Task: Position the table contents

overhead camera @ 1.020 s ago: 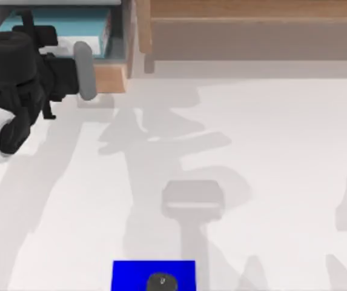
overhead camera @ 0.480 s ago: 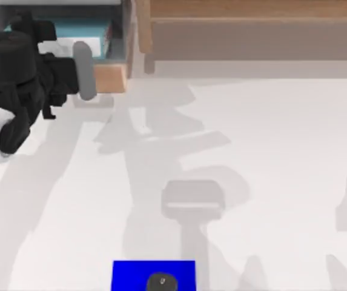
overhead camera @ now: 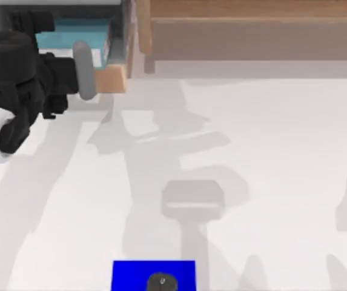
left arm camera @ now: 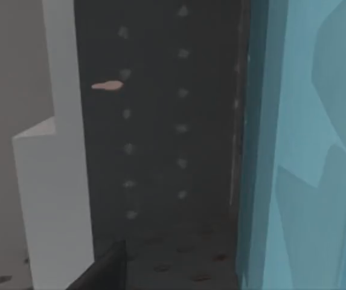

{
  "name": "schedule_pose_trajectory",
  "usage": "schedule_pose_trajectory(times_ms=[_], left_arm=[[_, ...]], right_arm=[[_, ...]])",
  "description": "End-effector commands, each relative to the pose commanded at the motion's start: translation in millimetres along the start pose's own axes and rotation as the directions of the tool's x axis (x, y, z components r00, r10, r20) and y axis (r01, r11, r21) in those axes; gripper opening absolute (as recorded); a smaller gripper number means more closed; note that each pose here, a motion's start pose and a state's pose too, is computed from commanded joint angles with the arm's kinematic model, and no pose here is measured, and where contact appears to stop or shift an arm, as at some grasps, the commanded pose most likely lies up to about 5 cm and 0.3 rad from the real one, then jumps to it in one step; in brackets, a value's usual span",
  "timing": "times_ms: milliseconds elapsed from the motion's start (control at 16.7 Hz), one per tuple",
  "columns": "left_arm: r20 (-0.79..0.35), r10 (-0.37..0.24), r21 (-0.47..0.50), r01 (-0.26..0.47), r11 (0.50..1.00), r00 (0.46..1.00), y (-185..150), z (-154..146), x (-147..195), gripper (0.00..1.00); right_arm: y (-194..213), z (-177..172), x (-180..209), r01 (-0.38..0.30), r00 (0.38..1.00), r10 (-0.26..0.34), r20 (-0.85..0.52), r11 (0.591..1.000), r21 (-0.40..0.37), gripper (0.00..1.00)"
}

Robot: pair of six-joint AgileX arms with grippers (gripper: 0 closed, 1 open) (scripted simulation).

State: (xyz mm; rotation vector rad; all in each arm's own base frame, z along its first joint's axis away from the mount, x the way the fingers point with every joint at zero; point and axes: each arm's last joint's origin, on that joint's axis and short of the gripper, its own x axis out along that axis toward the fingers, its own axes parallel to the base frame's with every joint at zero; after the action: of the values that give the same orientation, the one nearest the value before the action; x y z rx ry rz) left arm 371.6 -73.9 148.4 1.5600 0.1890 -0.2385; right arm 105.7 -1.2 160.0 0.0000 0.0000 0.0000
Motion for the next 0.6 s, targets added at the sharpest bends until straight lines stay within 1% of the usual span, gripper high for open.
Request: schedule_pose_trajectory(times_ms=[180, 600], left_arm=[[0.002, -0.001, 0.0, 0.001, 1.0, 1.0, -0.2, 0.6, -0.9, 1.0], [0.002, -0.001, -0.002, 0.001, 1.0, 1.0, -6.9, 1.2, -27.8, 1.0]], right_arm=[[0.0, 0.0, 0.0, 0.0, 1.0, 0.0, 0.0, 1.0, 0.0, 1.0], [0.0, 0.0, 0.0, 0.0, 1.0, 0.0, 0.0, 1.0, 0.0, 1.0]])
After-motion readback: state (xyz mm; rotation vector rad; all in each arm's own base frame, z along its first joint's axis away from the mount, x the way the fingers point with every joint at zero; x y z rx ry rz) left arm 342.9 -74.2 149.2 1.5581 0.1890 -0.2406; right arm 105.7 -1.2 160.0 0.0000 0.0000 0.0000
